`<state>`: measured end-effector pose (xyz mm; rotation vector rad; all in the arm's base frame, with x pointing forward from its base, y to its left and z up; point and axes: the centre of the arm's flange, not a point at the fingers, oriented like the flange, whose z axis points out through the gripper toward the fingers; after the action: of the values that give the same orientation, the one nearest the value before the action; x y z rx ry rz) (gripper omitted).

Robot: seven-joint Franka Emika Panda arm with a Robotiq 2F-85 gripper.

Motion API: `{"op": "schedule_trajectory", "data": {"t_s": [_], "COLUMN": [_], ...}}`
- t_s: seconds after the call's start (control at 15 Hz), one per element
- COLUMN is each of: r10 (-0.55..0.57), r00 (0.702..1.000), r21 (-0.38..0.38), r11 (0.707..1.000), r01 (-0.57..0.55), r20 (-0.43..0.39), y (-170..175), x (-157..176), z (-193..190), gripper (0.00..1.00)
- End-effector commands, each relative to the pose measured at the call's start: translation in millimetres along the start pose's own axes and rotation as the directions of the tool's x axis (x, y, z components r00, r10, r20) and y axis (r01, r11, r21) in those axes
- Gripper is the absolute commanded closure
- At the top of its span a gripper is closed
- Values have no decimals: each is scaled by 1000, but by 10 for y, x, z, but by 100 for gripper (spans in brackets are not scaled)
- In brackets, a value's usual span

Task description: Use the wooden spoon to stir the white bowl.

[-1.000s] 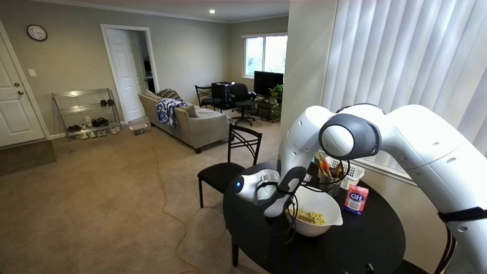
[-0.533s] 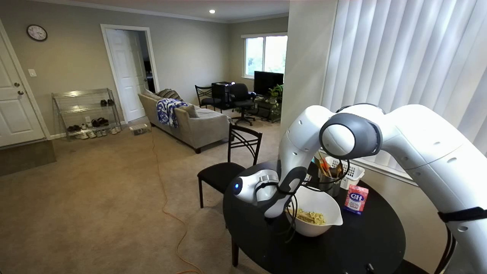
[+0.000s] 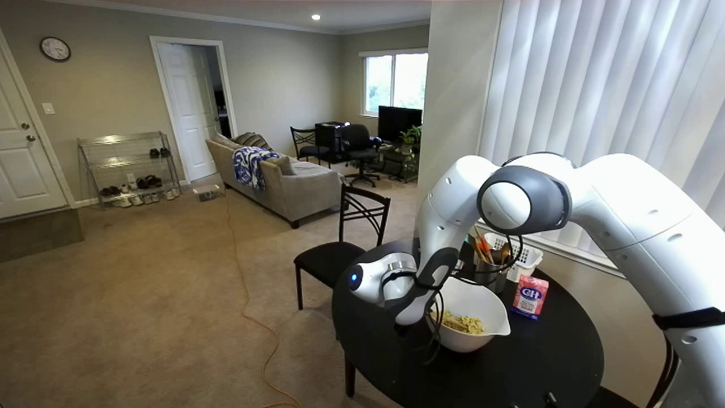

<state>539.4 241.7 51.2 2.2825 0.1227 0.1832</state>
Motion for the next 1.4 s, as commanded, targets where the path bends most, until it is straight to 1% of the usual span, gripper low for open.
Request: {"op": "schedule_trajectory", "data": {"t_s": [0.0,0.07,0.27,0.67,0.73,0.8,1.07,1.33], "r10": [32,34,30,17,11,9,-21,-56], "r00": [999,999,1000,1000,1000,1000,999,997], "r21": [36,38,49,62,63,65,71,61], "r11": [999,999,998,998,998,998,997,996], "r01": [-32,-34,-30,-17,-11,-8,23,59], "r20": [2,3,8,-3,-7,-11,-33,-60], "y": [156,160,156,155,153,152,167,194], "x": [-185,-189,-216,-189,-186,-185,-199,-234], "z": [44,43,94,94,81,75,58,63], "gripper": [71,63,45,6,2,0,0,0]}}
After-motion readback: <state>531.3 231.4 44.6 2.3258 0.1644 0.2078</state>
